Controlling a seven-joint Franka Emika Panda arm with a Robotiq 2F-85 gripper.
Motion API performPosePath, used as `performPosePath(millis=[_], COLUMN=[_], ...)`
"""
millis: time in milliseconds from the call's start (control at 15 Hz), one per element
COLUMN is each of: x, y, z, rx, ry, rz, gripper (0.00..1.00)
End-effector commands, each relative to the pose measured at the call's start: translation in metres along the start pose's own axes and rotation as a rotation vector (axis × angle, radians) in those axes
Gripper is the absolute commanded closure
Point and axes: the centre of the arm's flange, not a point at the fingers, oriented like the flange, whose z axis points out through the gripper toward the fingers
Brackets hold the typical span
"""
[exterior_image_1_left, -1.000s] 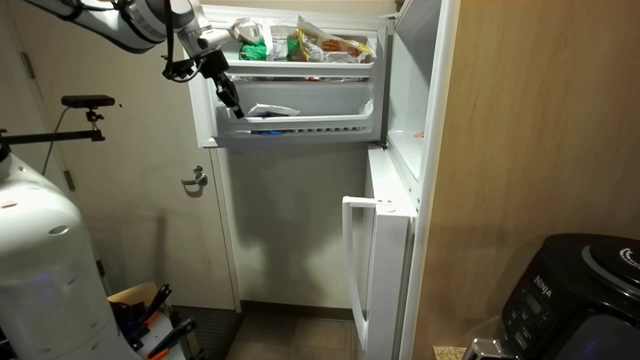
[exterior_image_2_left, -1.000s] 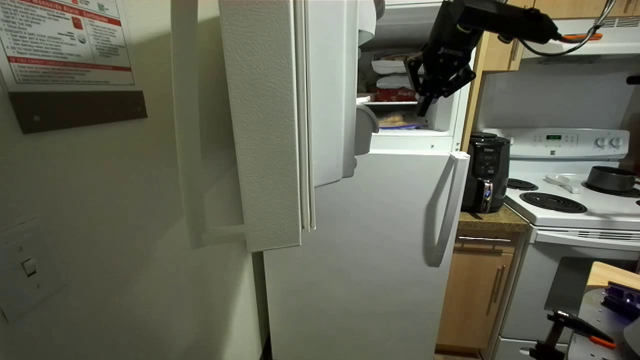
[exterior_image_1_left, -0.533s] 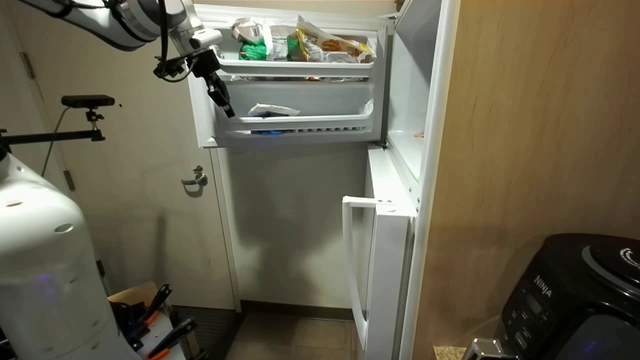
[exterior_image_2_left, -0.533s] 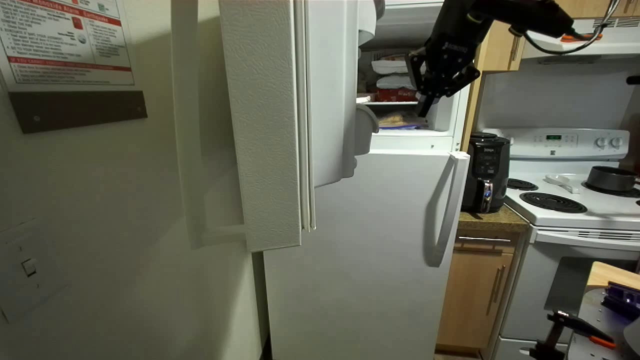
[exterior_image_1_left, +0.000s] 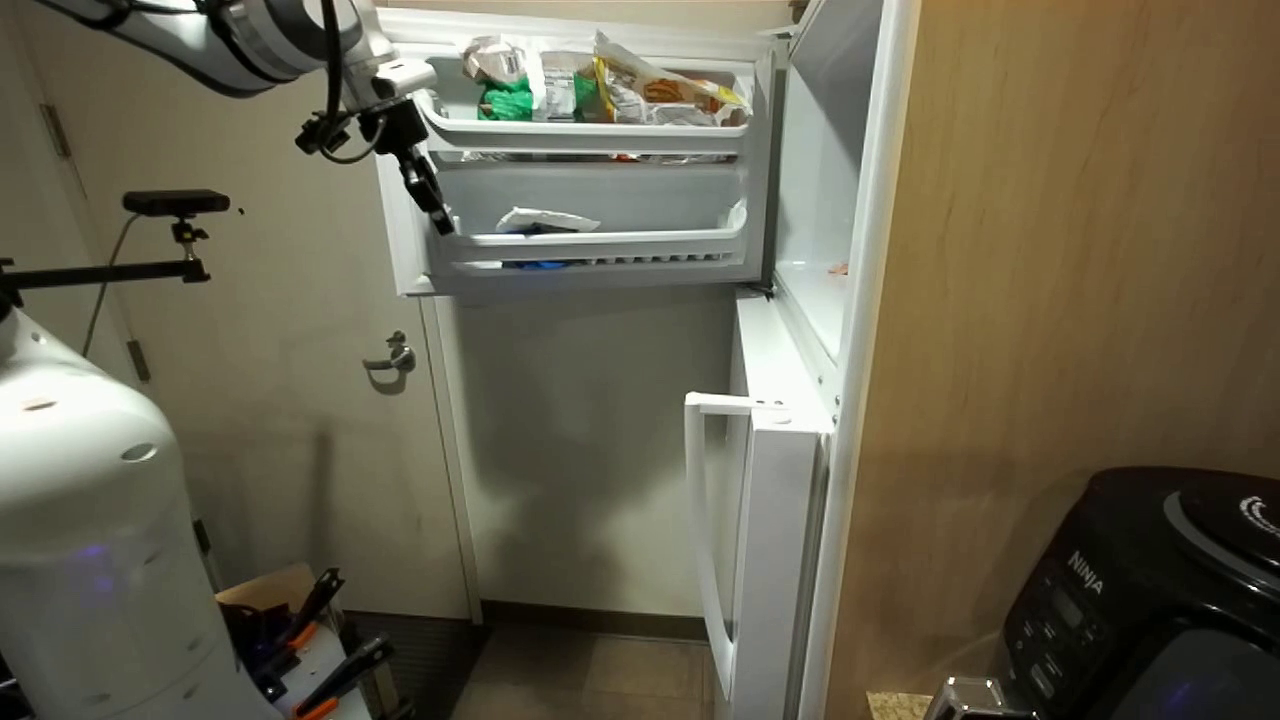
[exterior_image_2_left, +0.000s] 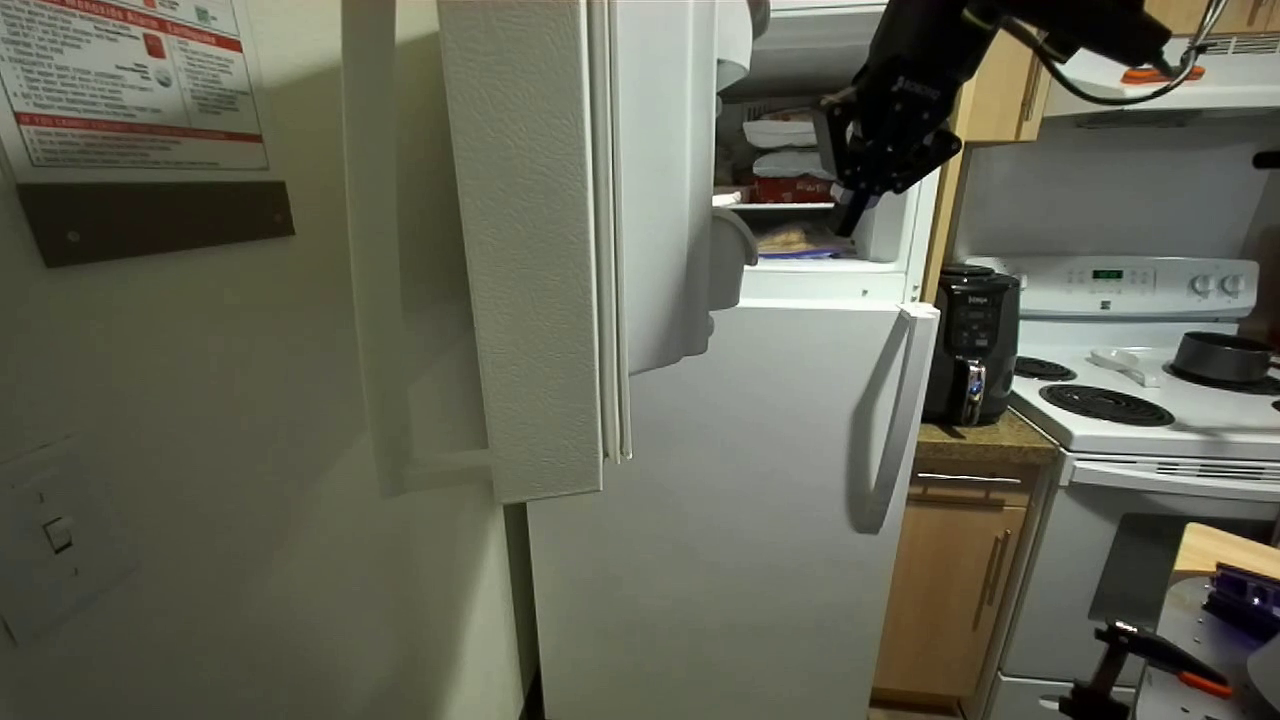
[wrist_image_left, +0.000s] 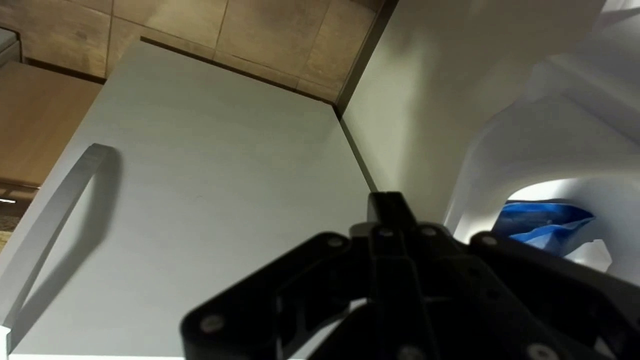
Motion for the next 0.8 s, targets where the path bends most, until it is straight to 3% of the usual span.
performPosePath(millis=[0, 733], x=[0.004, 0.01], y=[0.014, 0.038], z=[-0.006, -0.016], rx=[0.021, 0.036], ry=[-0.06, -0.259], rz=[-0.008, -0.003], gripper=[1.0, 1.0])
